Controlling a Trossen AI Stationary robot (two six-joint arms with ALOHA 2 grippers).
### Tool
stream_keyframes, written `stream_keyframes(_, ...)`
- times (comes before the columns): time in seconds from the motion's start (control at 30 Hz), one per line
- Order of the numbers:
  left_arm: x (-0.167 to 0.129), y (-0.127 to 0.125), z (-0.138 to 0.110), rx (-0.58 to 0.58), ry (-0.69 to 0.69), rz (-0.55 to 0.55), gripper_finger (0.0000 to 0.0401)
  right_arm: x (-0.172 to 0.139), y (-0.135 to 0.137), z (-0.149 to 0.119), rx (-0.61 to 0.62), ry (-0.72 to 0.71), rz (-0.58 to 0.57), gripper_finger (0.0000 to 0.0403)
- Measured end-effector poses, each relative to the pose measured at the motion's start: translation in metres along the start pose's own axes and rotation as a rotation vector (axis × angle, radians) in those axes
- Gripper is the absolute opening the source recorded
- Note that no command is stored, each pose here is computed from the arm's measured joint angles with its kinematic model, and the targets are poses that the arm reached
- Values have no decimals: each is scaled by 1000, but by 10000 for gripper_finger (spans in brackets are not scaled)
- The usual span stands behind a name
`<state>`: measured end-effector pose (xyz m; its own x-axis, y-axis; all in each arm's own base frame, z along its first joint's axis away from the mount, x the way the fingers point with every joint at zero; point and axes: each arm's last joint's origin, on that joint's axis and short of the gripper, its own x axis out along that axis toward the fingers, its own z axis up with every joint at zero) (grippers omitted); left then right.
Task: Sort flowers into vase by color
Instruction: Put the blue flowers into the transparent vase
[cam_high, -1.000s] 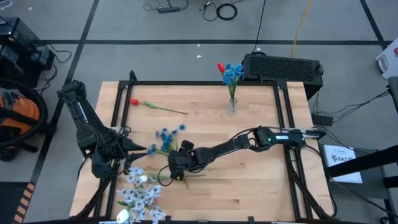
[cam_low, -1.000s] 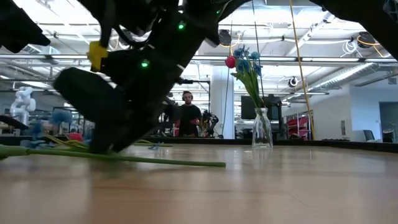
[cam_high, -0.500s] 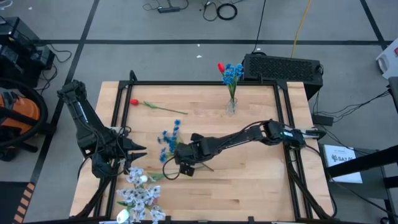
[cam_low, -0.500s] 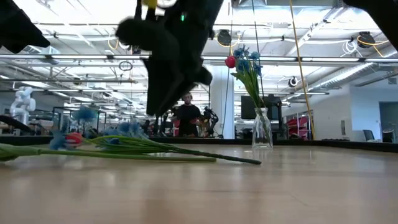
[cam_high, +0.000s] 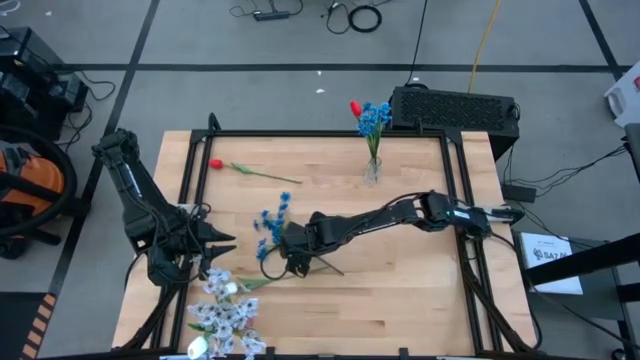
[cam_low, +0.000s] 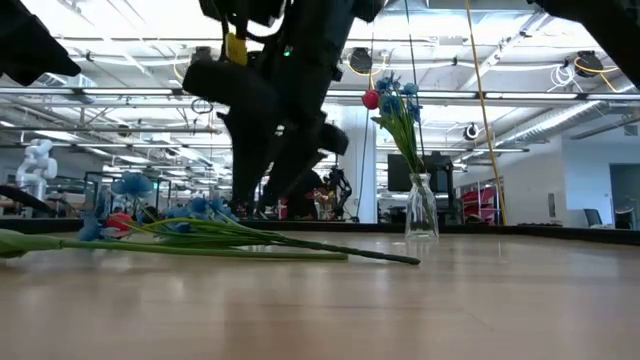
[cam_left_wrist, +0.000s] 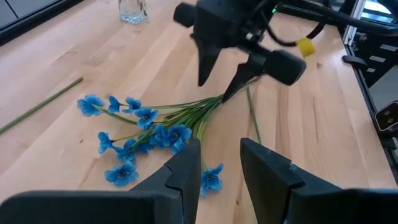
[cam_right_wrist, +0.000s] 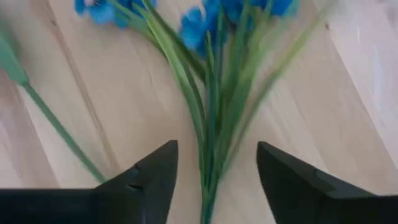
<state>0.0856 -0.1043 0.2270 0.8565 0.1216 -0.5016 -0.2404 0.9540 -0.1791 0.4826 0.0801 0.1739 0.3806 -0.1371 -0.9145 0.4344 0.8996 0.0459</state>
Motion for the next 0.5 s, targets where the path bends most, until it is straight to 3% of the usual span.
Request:
stream_keyframes(0.13,0,0,-1,3,15,-5,118,23,-1,-4,-2,23,-22,237)
stream_keyframes(0.27,0,0,-1,5,23,-6,118,41,-2,-8,20,63,-19,232)
stream_keyframes(0.37,1,-1,-1,4,25,-8,118,52,-1,-13,-24,101,-3,191)
stream_keyframes(0.5,1,-1,-1,5,26,-8,118,58,2,-17,-48,117,9,78)
